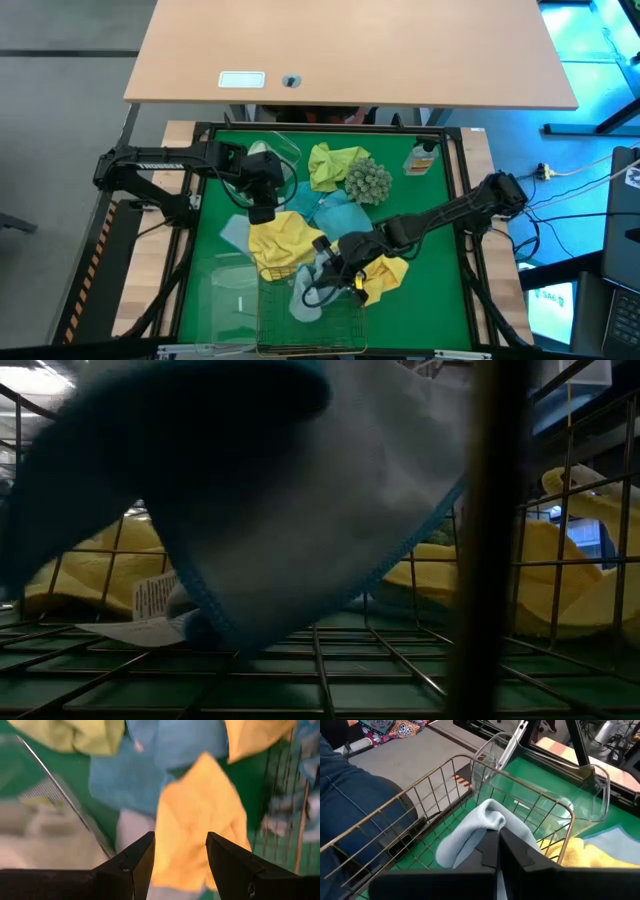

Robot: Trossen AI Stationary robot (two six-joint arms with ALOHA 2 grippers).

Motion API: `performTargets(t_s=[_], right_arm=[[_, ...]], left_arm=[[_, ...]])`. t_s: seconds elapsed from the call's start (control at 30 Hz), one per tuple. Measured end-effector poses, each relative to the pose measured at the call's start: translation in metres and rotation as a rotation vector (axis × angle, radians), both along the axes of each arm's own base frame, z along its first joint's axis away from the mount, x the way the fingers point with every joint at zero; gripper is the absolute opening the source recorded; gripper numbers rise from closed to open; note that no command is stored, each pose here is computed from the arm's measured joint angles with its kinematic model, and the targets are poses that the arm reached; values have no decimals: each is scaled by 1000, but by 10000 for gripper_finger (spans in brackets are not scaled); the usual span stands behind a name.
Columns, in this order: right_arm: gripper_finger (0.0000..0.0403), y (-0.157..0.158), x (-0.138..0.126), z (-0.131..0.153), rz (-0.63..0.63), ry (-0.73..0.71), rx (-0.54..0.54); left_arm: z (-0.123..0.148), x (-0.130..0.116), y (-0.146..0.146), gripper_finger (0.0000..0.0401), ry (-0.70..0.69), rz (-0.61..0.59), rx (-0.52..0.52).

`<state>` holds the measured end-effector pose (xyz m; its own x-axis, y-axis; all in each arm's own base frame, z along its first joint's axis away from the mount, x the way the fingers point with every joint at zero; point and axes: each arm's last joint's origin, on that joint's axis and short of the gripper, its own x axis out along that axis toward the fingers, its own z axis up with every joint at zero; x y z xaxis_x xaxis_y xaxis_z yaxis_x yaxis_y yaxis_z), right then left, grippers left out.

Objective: Sort microfiber towel by color & place in baskets
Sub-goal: Put the bottom light blue microfiber towel into the wire basket

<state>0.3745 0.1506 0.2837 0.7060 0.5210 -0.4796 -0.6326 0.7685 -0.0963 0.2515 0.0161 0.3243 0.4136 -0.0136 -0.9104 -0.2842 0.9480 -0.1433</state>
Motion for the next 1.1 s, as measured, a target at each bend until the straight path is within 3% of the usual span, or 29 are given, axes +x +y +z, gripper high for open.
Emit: performTargets(t_s=[0.23,0.63,0.93,1.1], right_arm=[[5,0,0,-1,-14,22,18],[5,5,7,1,4,25,178],[7,7,13,-14,-32,75,178],[56,7,13,-16,-34,83,176]], left_arm=[[-5,-12,-8,172,141,3,-64],[-17,2,-29,172,15,-83,-56],[-15,7,-39,172,-49,-124,-54],[-14,8,-40,172,-62,-122,-48]])
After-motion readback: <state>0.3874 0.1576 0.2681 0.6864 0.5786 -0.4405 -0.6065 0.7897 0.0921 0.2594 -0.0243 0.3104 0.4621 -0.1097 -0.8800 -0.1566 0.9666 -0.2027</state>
